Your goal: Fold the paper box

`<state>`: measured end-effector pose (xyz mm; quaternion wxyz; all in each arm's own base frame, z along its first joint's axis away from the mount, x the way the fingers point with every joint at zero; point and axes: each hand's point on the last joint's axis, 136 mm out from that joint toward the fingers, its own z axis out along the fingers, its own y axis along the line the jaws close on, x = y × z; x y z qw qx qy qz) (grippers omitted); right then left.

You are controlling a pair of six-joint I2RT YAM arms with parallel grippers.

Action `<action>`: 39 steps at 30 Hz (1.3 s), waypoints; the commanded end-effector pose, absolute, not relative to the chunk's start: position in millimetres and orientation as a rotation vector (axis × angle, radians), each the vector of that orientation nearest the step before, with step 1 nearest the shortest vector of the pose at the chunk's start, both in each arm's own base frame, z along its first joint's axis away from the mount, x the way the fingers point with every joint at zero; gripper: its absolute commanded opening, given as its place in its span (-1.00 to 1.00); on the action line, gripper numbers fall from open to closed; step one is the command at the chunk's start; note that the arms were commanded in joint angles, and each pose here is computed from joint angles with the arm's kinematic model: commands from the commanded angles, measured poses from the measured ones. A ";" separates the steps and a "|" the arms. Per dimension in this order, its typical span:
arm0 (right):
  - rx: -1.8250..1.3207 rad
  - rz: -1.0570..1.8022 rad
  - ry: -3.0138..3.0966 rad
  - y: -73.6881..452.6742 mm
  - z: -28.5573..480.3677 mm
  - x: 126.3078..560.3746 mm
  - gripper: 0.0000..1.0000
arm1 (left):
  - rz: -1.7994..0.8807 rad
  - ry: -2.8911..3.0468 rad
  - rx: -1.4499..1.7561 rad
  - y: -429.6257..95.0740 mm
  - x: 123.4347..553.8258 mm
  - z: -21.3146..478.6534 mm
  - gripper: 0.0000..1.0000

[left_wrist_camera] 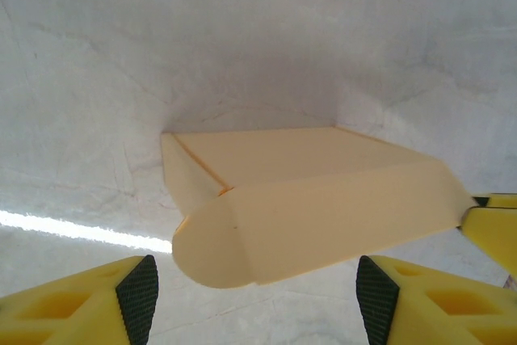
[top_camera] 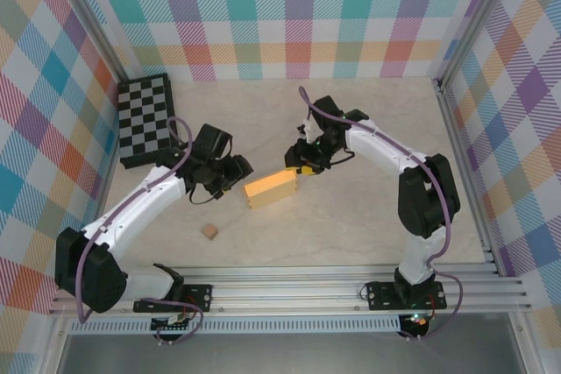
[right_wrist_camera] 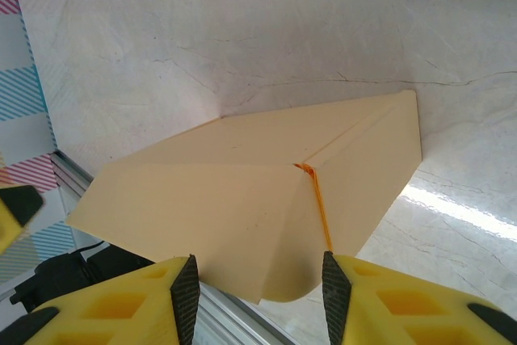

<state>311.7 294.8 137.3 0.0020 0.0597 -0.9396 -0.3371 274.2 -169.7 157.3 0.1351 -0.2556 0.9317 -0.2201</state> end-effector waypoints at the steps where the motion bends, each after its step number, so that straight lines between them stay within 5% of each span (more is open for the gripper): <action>1: 0.182 -1.050 -2.961 291.4 146.7 310.0 -0.06 | -0.756 2.696 -0.789 -183.8 270.8 152.5 0.36; 29: 0.160 -1.127 -2.905 301.0 145.4 297.8 -0.09 | -0.989 2.581 -0.817 -247.9 304.4 189.3 0.30; 39: 0.187 -1.128 -2.867 299.6 136.5 285.7 -0.37 | -1.011 2.581 -0.815 -252.6 307.2 188.1 -0.14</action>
